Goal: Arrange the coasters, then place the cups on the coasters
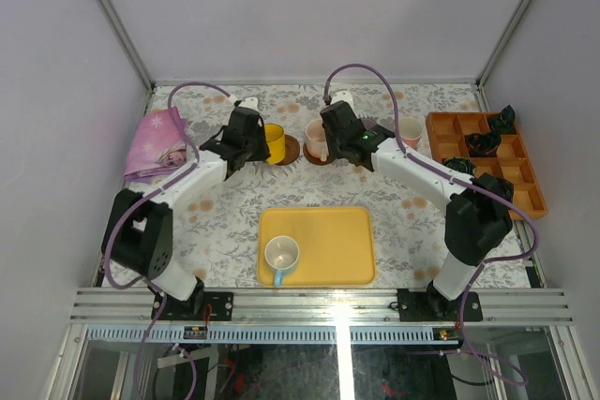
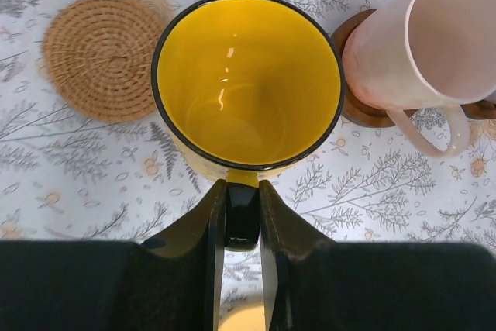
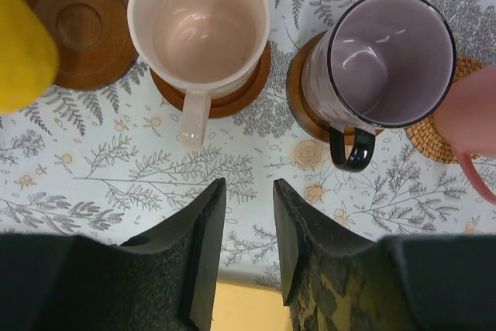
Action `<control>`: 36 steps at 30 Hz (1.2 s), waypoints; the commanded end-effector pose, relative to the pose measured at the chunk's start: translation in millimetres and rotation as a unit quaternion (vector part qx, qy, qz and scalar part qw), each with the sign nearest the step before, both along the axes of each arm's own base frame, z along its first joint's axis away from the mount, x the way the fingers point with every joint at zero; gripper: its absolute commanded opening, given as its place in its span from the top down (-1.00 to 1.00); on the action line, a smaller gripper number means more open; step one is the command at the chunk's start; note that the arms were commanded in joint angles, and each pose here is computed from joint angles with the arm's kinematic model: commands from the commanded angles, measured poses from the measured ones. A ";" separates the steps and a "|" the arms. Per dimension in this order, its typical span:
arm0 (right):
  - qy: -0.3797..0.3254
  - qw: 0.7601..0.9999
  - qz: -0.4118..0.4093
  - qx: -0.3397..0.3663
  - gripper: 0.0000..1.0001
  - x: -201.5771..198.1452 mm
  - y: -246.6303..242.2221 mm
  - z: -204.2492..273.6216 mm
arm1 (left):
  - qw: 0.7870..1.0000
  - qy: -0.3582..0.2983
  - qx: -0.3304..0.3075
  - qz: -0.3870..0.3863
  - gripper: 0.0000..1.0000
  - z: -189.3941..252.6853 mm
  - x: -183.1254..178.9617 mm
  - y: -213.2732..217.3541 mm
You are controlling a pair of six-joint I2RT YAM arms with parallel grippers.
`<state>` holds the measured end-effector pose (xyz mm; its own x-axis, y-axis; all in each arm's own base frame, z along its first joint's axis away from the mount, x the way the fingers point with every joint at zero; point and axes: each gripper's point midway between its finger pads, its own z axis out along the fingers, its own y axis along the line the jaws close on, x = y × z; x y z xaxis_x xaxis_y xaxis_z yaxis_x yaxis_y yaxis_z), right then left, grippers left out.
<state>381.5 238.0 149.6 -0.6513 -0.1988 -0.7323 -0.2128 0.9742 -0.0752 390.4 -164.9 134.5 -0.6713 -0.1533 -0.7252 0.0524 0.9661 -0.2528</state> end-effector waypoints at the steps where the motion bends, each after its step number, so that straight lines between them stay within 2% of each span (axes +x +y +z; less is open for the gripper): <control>1: -0.058 0.998 -0.015 0.016 0.25 16.3 -3.5 31.5 | 0.992 -0.116 -0.040 -0.024 1.00 48.4 54.7 -28.4; 7: -0.057 0.998 -0.015 0.011 0.26 23.3 -3.8 28.3 | 0.990 -0.134 -0.034 -0.031 1.00 46.0 76.0 -35.7; 15: -0.051 0.999 -0.014 0.010 0.27 27.4 -5.1 23.0 | 0.990 -0.138 -0.026 -0.029 1.00 37.0 86.1 -37.1; 36: -0.031 0.999 -0.004 0.021 0.28 31.7 -0.3 12.6 | 0.995 -0.094 0.008 -0.018 1.00 4.3 85.5 -29.2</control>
<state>399.0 229.5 143.0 -0.6448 -0.1955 -0.7389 -0.2016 0.9760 -0.0823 454.5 -191.3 102.3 -0.6248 -0.0987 -0.7745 0.1195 0.9682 -0.2199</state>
